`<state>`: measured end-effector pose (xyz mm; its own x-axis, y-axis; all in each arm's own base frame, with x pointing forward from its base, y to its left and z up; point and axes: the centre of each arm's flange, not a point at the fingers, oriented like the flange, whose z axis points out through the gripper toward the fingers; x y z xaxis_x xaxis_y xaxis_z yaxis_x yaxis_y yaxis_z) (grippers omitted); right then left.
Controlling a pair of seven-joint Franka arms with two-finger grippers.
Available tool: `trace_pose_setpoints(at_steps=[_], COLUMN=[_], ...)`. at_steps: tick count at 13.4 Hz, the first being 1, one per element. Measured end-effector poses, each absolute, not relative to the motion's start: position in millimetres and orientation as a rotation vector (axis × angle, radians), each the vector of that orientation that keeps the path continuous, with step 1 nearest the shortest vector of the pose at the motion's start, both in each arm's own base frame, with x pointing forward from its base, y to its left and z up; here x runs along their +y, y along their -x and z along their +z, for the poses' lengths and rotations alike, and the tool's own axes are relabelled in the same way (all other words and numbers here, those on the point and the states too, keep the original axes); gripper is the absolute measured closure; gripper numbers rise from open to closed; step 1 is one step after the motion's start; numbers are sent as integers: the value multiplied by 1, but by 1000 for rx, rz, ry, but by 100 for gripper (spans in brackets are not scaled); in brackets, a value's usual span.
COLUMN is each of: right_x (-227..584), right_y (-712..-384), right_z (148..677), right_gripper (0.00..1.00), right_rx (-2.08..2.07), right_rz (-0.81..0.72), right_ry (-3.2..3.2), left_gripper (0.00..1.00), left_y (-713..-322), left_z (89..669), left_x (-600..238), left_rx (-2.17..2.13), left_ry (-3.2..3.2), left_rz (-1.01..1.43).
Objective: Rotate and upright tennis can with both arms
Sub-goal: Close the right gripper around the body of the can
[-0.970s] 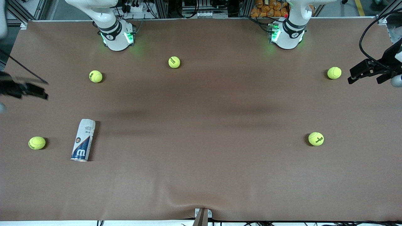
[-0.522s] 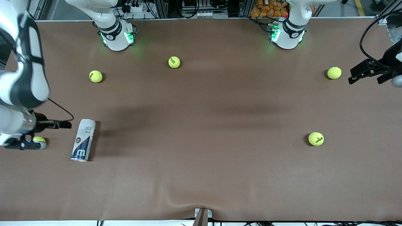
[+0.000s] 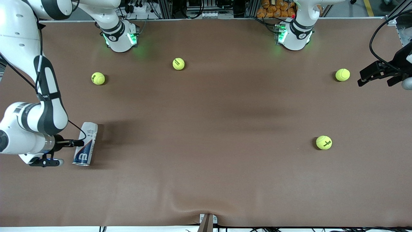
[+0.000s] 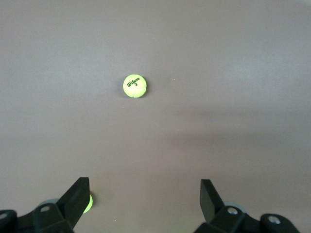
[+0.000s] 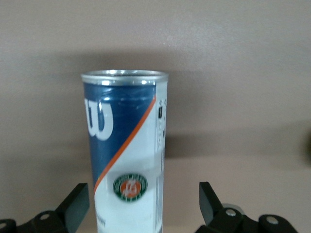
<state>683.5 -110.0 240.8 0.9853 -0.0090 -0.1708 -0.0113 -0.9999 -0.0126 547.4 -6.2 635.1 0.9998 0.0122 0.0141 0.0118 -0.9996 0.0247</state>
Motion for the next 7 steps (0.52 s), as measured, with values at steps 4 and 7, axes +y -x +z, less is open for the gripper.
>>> trace_pose_setpoints(at_steps=[4,7], right_x=[-104,-101], right_y=[-684,-683], right_z=[217,200], right_gripper=[0,0], right_rx=[44,33], right_rz=[269,287], right_ry=[3070,3056], left_gripper=[0,0], left_y=[-548,-549], left_z=[633,632], left_x=[-5,-4], left_rx=[22,23], left_ry=[-3117,-3117], left_rz=[16,14])
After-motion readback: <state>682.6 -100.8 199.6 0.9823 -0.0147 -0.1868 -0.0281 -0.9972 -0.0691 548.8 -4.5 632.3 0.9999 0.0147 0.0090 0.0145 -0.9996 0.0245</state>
